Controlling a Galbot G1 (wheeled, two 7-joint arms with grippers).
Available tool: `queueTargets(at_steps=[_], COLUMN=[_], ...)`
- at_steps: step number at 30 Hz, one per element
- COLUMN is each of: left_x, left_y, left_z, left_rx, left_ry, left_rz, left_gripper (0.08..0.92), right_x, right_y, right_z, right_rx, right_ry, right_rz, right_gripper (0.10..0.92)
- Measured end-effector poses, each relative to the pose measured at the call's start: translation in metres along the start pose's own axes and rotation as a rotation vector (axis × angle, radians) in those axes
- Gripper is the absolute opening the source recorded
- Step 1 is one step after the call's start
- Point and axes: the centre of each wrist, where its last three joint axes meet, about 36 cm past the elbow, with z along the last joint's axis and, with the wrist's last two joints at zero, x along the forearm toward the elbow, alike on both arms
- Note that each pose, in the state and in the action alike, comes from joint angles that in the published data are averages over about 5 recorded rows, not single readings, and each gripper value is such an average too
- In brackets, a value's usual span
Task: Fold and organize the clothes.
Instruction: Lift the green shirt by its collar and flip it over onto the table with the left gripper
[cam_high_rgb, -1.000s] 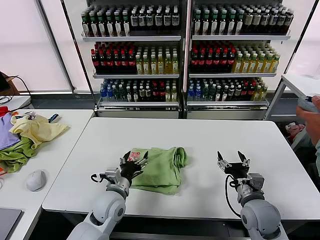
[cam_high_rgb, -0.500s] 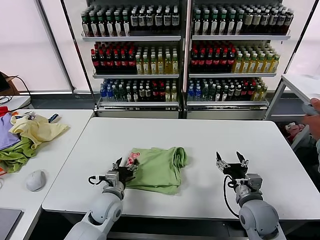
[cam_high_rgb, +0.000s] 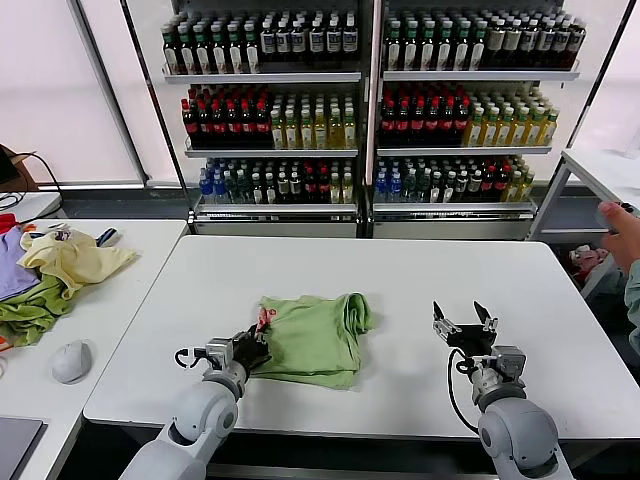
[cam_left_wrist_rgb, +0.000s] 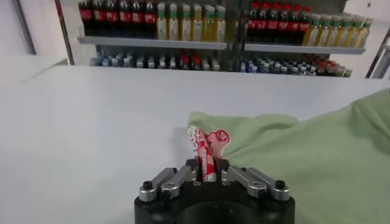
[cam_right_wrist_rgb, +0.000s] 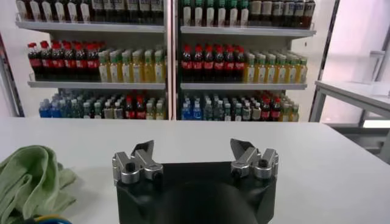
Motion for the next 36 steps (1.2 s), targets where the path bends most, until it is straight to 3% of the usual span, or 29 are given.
queueTargets(at_steps=[3, 8, 11, 17, 27, 32, 36], left_x=[0.001, 0.007, 0.014, 0.035, 0.079, 0.099, 0.102], left_y=[0.005, 0.016, 0.029, 0.067, 0.143, 0.144, 0.121], left_z=[-0.004, -0.014, -0.026, -0.056, -0.113, -0.135, -0.14], left_rx=[0.071, 0.218, 0.304, 0.448, 0.577, 0.551, 0.499], left_ry=[0.011, 0.021, 0.006, -0.062, -0.212, -0.279, -0.296], left_rz=[0.029, 0.082, 0.105, 0.119, 0.078, 0.084, 0.111], left_gripper=[0.114, 0.101, 0.101, 0.101, 0.101, 0.101, 0.101], right_x=[-0.001, -0.002, -0.003, -0.006, -0.009, -0.007, -0.005], right_y=[0.0, -0.002, -0.003, -0.003, 0.004, 0.006, 0.006], right_z=[-0.001, -0.001, -0.003, -0.005, -0.005, -0.006, -0.006], right_rx=[-0.001, 0.001, 0.002, -0.004, -0.021, -0.026, -0.027], right_ry=[-0.003, -0.006, -0.011, -0.015, -0.025, -0.027, -0.03], right_rz=[-0.001, -0.002, -0.001, -0.004, -0.019, -0.021, -0.019], right_gripper=[0.823, 0.823, 0.823, 0.823, 0.823, 0.823, 0.823])
